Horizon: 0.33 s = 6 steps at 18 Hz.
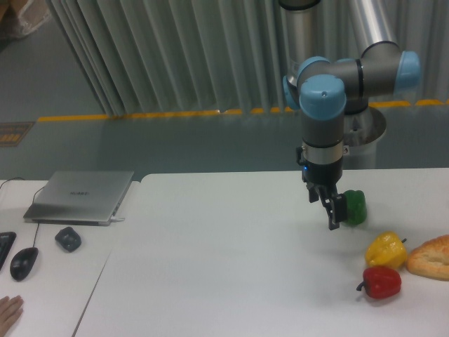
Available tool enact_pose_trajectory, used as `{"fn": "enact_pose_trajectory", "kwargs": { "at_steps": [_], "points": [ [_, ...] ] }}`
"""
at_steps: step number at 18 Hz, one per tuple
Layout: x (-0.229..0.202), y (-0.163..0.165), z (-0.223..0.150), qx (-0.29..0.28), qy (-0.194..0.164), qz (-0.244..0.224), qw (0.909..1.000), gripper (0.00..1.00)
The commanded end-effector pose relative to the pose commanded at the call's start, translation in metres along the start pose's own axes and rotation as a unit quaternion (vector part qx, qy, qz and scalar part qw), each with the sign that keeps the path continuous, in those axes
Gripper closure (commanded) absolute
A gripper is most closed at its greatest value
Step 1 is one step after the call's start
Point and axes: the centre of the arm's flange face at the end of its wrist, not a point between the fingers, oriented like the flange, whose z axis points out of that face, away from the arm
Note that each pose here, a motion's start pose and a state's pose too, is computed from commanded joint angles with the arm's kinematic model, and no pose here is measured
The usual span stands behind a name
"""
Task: Place the yellow pepper in a basket
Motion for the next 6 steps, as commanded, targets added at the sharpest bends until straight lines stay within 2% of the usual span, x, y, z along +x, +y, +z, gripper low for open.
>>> {"fn": "enact_pose_trajectory", "kwargs": {
  "at_steps": [6],
  "points": [
    [0.0001,0.0009,-0.0018,0.001,-0.001,-0.001,1.0000,0.00]
  ]
}}
